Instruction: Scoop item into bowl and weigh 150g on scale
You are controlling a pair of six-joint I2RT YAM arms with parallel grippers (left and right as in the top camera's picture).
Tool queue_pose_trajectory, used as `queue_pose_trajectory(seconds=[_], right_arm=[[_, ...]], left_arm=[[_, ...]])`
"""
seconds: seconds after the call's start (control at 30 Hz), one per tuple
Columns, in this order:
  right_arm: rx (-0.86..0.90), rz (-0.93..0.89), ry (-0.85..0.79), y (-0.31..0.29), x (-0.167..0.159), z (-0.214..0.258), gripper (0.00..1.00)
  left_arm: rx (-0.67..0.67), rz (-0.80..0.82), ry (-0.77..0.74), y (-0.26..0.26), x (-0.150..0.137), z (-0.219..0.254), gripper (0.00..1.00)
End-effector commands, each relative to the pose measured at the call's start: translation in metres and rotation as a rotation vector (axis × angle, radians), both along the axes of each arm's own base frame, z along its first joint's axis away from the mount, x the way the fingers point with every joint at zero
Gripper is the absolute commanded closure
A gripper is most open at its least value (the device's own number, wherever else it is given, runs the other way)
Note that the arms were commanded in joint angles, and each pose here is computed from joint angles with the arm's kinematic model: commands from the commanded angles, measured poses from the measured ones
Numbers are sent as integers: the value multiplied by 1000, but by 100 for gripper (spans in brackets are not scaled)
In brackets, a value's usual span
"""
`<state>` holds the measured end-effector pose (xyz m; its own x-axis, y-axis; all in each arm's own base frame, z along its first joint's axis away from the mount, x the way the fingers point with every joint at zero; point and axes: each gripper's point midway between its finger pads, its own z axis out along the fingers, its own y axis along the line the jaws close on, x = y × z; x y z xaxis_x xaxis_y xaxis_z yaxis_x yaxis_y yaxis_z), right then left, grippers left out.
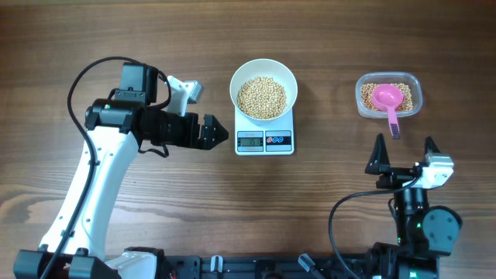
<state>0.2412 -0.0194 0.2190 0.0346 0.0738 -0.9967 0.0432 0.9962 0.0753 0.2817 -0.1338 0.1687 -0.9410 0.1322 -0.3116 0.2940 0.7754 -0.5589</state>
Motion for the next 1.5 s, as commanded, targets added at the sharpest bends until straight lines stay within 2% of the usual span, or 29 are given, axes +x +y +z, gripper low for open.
queue_pose_trajectory(seconds=[0.0,0.2,0.57,0.77,0.9,1.47], right_arm=[[17,-27,-28,-2,-2,-1,0],[-5,-19,-32,2,-2,-1,0],[-8,-17,-35,2,4,-28,1],[-49,-25,30,1,5,-43,0],[-100,-22,32,2,5,-43,0],[-99,-22,32,2,5,-43,0]], left_arm=[[-11,-15,-3,-1,-2,-1,0],[-11,-15,-3,-1,-2,-1,0],[-11,-16,-3,-1,-2,-1,0],[-11,-15,-3,-1,-2,-1,0],[-11,-15,-3,-1,-2,-1,0],[-11,-15,-3,-1,-2,-1,0]])
